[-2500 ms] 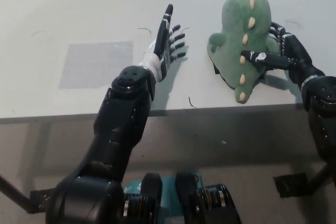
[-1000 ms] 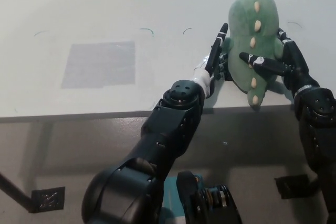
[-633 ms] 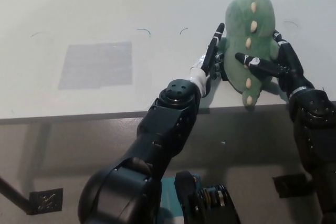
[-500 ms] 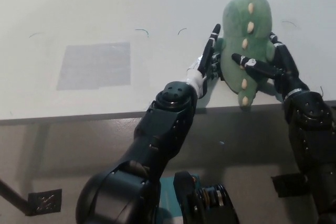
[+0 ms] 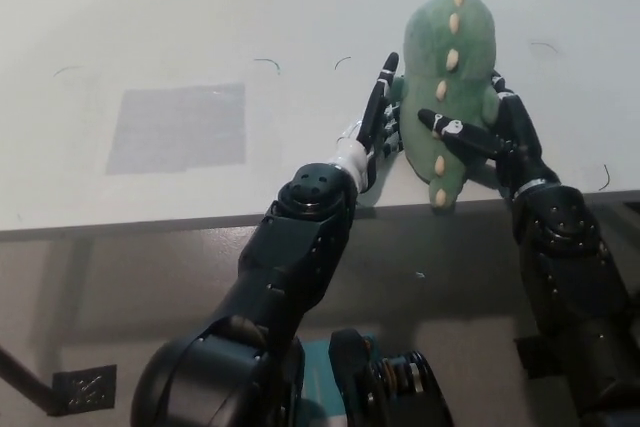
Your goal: Use both hands to pick up a dinasour on the right side and move it to the left side
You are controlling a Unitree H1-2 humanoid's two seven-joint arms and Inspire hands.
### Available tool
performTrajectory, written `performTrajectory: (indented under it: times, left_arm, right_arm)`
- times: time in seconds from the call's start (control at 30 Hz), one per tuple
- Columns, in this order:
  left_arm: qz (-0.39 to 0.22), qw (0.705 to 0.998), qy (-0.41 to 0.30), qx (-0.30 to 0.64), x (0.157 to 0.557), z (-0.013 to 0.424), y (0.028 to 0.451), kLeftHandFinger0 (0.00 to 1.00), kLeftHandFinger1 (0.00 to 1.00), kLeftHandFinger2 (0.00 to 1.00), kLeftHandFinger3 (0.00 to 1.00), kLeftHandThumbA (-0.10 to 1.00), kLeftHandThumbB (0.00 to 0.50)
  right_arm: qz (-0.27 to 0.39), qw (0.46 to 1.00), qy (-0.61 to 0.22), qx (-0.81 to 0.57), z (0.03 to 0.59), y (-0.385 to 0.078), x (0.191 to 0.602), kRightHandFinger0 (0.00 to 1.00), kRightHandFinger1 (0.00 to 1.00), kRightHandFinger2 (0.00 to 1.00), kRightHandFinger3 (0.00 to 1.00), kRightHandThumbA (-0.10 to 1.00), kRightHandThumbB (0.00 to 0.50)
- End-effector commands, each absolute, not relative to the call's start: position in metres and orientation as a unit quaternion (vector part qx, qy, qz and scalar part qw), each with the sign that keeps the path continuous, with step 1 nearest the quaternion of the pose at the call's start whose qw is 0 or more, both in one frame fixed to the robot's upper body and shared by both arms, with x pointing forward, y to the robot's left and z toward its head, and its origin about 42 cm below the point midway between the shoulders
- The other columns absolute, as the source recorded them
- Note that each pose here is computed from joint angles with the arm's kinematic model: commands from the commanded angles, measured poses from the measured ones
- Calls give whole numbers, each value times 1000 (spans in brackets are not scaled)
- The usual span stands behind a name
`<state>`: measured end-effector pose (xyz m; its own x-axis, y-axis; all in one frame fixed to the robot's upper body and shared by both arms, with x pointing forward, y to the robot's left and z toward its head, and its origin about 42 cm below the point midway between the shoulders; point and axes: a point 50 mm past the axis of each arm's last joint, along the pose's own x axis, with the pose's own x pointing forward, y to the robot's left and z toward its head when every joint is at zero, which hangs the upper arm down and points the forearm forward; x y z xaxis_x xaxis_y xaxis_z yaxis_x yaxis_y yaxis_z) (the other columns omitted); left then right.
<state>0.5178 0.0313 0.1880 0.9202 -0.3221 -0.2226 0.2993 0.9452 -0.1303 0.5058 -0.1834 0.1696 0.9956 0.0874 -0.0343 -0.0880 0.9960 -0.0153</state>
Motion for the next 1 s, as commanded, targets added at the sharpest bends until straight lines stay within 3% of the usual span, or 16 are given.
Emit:
performTrajectory:
  times: [0.0,0.1,0.27,0.37,0.53,0.63,0.67,0.77,0.93,0.97]
  left_arm:
    - [-164,975,144,-50,508,166,37,1000,1000,1000,1000,1000,265]
    - [-145,979,136,-51,507,160,51,1000,1000,1000,1000,1000,300]
    - [-125,983,121,-50,503,156,67,1000,1000,1000,1000,1000,266]
    - [-121,985,109,-48,501,155,77,1000,1000,1000,1000,1000,281]
    - [-101,989,90,-56,495,152,95,1000,1000,1000,1000,1000,259]
    - [-93,991,80,-52,490,151,107,1000,1000,1000,1000,1000,232]
    - [-90,992,68,-49,486,149,117,1000,1000,1000,1000,1000,217]
    - [-83,993,62,-50,479,147,126,1000,1000,1000,1000,1000,191]
    - [-81,994,53,-48,470,148,140,1000,1000,1000,1000,1000,223]
    - [-77,995,45,-54,469,146,143,1000,1000,1000,1000,1000,209]
  right_arm:
    - [106,993,46,13,160,-120,498,1000,1000,1000,1000,1000,94]
    - [122,991,52,16,162,-103,498,1000,1000,1000,1000,1000,111]
    - [143,989,46,10,164,-82,497,1000,1000,1000,1000,1000,87]
    - [150,988,43,11,165,-71,497,1000,1000,1000,1000,1000,92]
    - [157,986,50,-10,166,-52,495,1000,1000,1000,1000,1000,163]
    - [165,985,47,-23,167,-40,492,1000,1000,1000,1000,1000,138]
    - [171,984,42,-18,166,-31,489,1000,1000,1000,1000,1000,109]
    - [186,981,47,-10,164,-23,484,1000,1000,1000,1000,1000,143]
    - [200,979,42,-2,164,-10,478,1000,1000,1000,1000,1000,152]
    - [206,978,33,-9,163,-7,477,1000,1000,1000,1000,1000,119]
